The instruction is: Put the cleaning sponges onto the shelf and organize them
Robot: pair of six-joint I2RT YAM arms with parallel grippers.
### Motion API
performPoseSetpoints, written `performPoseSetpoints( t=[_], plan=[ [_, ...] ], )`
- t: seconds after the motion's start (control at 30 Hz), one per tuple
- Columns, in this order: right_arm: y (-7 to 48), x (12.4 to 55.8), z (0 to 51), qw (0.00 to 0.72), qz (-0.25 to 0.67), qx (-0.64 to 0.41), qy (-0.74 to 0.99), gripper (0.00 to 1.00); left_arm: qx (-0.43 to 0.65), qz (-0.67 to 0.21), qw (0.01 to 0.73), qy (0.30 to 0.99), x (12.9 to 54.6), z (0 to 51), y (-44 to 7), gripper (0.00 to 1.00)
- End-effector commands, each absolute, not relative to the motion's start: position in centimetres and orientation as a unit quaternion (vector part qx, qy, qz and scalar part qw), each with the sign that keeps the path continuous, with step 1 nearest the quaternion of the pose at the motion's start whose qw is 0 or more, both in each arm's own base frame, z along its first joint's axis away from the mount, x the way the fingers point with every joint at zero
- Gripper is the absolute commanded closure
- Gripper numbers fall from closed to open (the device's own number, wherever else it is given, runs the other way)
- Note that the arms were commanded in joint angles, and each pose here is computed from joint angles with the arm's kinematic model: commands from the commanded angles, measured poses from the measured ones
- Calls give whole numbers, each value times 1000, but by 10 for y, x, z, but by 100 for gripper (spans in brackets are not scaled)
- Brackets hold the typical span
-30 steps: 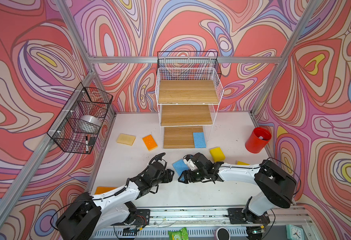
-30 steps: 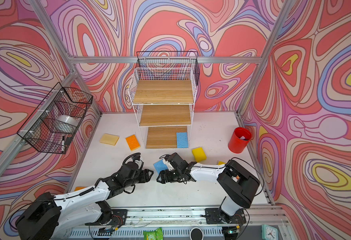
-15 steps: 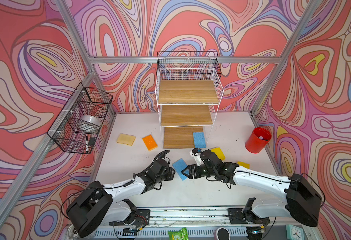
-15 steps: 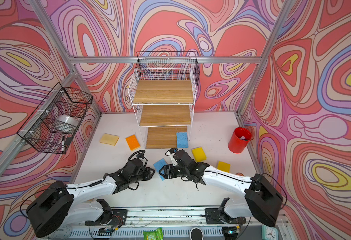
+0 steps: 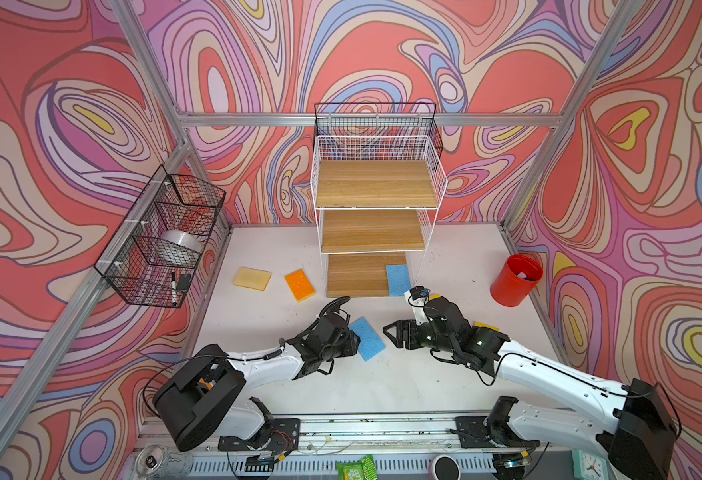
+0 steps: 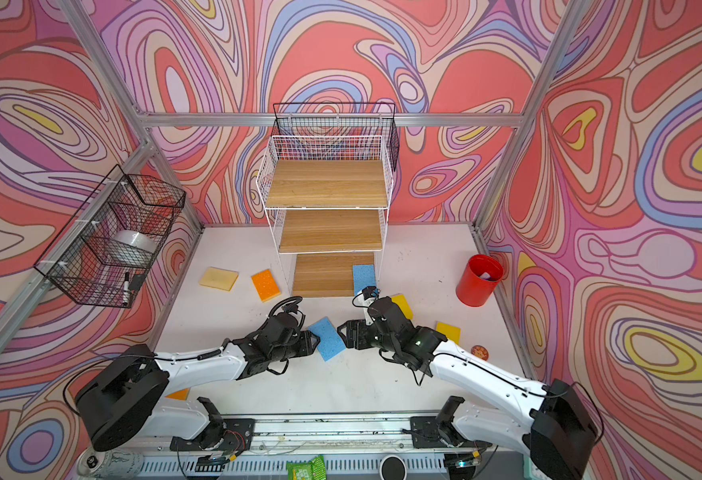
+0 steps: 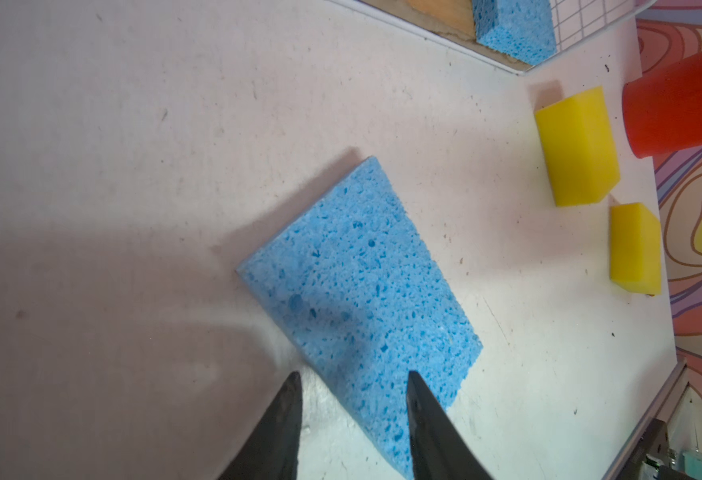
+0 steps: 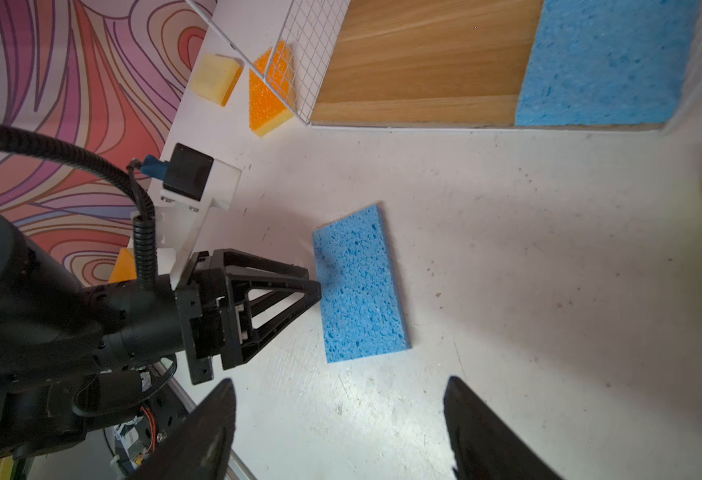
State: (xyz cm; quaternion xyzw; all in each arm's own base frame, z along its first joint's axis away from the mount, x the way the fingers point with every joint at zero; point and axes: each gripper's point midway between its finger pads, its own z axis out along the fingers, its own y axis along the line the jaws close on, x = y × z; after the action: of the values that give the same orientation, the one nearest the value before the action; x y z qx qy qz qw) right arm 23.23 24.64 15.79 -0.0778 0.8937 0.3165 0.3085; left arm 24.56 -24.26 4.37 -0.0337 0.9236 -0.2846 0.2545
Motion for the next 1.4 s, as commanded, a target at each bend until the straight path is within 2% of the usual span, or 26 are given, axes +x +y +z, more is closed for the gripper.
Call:
performPoseSetpoints(
  t=[0.0, 0.63, 0.97, 1.37],
  plan=[
    [231, 233, 149, 310, 293, -71, 902, 19, -52, -266, 257, 928, 249, 40, -240, 56],
    [221, 239, 145, 312, 287, -64, 904, 19, -49, -252, 236, 937, 250, 32, -246, 62],
    [220, 242, 144, 312, 284, -64, 904, 19, -47, -237, 236, 941, 247, 34, -240, 55],
    [217, 242, 143, 312, 282, -63, 905, 19, -50, -244, 230, 941, 246, 30, -245, 67]
  ],
)
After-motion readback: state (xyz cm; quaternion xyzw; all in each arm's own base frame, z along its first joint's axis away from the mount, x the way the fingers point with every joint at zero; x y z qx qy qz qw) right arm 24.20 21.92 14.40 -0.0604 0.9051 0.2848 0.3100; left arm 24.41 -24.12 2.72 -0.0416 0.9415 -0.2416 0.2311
